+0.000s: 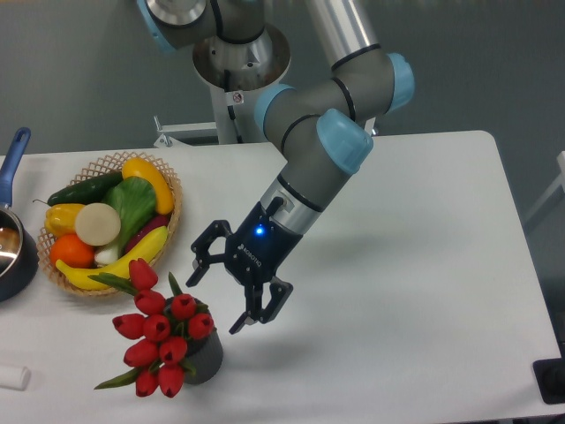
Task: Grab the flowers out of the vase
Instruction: 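Lower the open gripper toward the red tulip stems above the grey vase, then close the gripper around the tulip stems at the vase rim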
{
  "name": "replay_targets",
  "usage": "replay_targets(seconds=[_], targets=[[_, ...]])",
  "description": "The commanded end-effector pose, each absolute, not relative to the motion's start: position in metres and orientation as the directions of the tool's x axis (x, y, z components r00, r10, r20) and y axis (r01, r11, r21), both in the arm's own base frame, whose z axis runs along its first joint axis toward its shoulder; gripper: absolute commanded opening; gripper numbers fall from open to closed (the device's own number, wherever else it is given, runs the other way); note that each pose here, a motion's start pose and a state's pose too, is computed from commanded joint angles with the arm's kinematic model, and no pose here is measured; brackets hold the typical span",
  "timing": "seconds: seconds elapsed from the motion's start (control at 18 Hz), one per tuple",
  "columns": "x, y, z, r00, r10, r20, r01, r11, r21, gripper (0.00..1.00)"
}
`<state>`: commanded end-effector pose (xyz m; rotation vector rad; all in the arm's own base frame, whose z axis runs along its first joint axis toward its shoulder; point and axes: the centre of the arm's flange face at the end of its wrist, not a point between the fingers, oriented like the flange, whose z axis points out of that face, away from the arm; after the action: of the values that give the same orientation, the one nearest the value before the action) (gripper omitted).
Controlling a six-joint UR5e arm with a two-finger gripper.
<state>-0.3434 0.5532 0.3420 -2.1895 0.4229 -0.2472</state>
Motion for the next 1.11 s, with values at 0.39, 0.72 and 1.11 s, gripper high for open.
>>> replay_targets(seconds=[0.39, 0.72, 1.11], targets=[[-0.327, 0.571, 0.331, 0.908, -0.419, -0.002, -0.252, -0.544, -0.801, 1.00], [-0.309, 0.577, 0.326, 0.897, -0.441, 0.013, -0.256, -0.546, -0.798, 1.00], [-0.306, 0.589, 0.324, 0.893, -0.449, 0.022, -0.254, -0.545, -0.799, 1.00]])
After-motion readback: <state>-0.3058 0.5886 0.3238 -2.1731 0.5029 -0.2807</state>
